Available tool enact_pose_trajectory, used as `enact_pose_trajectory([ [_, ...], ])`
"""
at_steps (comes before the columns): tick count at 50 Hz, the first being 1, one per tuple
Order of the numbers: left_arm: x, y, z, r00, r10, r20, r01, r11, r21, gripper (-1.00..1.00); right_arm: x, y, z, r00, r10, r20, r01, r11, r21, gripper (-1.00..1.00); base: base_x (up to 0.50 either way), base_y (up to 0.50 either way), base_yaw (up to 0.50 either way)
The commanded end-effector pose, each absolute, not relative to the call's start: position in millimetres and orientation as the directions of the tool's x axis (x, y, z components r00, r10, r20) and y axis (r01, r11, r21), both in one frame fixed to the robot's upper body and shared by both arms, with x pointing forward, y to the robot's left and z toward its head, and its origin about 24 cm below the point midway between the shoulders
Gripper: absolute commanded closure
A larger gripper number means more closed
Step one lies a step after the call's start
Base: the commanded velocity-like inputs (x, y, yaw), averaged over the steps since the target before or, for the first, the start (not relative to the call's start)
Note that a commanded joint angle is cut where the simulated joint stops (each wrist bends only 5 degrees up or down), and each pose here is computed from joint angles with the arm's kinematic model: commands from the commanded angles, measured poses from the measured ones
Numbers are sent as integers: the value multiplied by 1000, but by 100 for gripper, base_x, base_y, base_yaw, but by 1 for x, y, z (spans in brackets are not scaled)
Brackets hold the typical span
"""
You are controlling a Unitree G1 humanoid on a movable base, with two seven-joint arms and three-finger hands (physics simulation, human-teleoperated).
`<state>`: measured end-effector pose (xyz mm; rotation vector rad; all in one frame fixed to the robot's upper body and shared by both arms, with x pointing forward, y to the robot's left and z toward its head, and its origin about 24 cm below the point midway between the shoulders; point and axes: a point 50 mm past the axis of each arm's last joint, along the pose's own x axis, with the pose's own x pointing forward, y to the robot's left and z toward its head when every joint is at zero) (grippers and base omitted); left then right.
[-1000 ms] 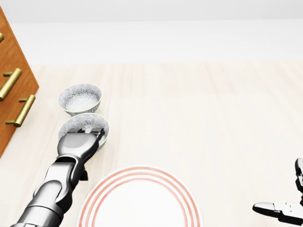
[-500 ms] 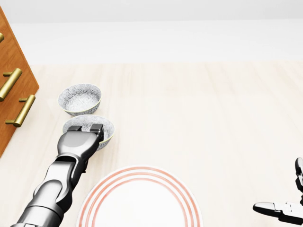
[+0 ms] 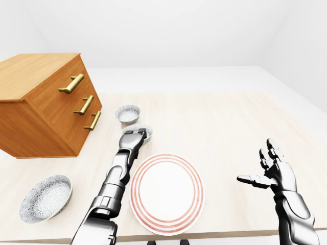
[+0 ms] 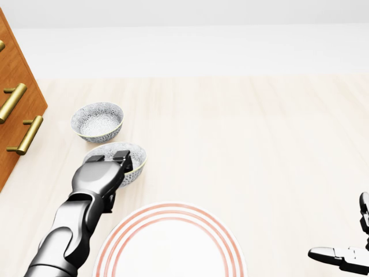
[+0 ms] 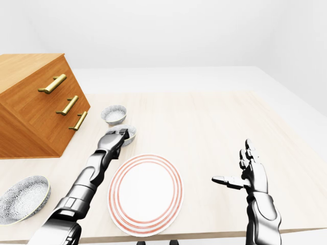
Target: Put the bowl in the middle on the plate.
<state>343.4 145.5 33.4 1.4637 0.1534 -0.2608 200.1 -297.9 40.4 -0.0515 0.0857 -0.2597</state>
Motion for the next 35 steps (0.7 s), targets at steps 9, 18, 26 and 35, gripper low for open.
enact_pose_trajectory([
  [9,334,138,63,981,-120,-155,171,140,975,100,200,-299,38,962,-260,-80,255,965,-63,-100,0,0,0],
  [18,327,131,79,984,-148,-95,120,171,978,100,200,-299,35,962,-260,-83,256,965,-65,-100,0,0,0],
  [26,309,128,79,980,-186,-68,109,223,969,100,200,-299,38,961,-263,-83,258,964,-66,-100,0,0,0],
  [35,292,121,95,975,-222,-9,73,282,957,100,199,-299,38,961,-263,-83,258,964,-66,-100,0,0,0],
])
